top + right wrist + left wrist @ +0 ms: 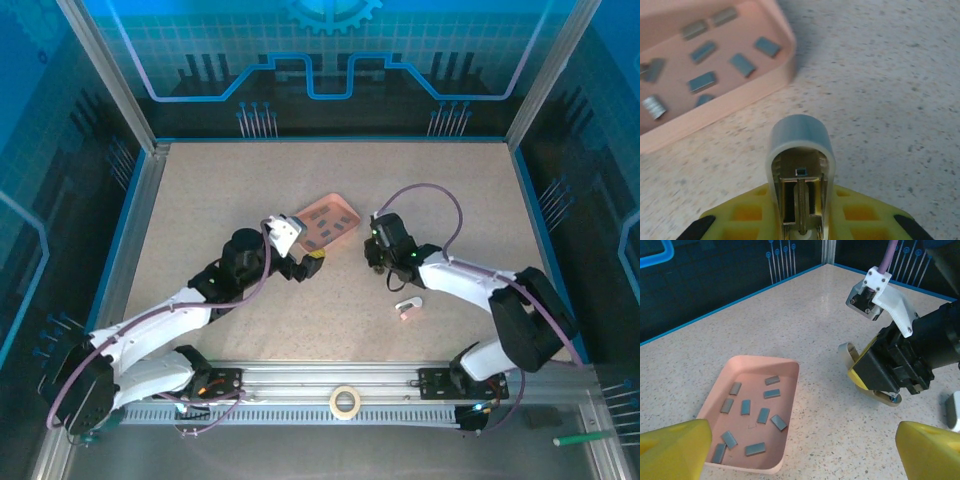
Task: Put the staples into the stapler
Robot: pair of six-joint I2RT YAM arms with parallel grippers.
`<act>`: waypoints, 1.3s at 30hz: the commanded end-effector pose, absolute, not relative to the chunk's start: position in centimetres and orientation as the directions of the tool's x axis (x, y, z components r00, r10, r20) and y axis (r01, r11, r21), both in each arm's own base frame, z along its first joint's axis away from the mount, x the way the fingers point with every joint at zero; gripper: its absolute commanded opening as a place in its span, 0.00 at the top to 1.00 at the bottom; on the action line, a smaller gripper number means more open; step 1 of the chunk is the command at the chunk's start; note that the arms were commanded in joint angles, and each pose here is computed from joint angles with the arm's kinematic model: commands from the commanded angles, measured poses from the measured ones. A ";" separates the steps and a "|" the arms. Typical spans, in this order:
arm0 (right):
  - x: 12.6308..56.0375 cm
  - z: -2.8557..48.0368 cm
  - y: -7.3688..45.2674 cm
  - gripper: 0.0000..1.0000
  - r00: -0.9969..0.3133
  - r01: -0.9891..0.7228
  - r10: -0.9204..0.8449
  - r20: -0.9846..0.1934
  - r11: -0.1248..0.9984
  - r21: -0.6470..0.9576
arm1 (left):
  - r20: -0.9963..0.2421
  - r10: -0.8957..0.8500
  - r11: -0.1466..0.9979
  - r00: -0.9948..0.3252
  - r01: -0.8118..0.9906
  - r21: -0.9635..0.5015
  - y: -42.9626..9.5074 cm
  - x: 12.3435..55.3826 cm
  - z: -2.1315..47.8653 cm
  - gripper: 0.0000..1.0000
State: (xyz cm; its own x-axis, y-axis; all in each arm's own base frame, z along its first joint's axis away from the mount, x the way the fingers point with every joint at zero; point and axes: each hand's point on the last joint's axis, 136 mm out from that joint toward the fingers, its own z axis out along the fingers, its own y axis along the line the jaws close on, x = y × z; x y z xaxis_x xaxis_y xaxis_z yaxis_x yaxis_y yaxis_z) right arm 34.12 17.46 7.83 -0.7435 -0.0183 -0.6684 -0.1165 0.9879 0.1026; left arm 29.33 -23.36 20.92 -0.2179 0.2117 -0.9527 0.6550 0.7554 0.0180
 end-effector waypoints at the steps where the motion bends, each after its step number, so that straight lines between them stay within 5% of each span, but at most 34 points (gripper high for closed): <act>1: 36.3 8.0 15.6 0.82 -0.720 0.050 0.106 -0.686 0.994 0.102 | -0.955 0.189 0.783 -0.229 0.622 0.006 -23.1 29.9 20.8 0.04; 18: 37.3 4.1 14.4 0.78 -0.770 0.109 0.126 -0.626 0.992 0.066 | -0.946 0.206 0.778 -0.250 0.628 0.003 -23.8 30.6 20.0 0.04; 30: 36.4 6.9 15.1 0.49 -0.776 0.043 0.097 -0.623 0.994 0.101 | -0.940 0.223 0.778 -0.258 0.628 0.012 -23.8 30.6 20.0 0.04; 34: 33.8 9.7 13.2 0.48 -0.789 0.071 0.113 -0.604 0.993 0.094 | -0.938 0.221 0.775 -0.265 0.632 0.004 -23.8 30.4 20.4 0.04; 39: 27.2 10.4 10.3 0.45 -0.864 0.193 0.239 -0.443 0.970 0.148 | -0.929 0.218 0.775 -0.298 0.631 -0.021 -23.7 30.2 20.1 0.04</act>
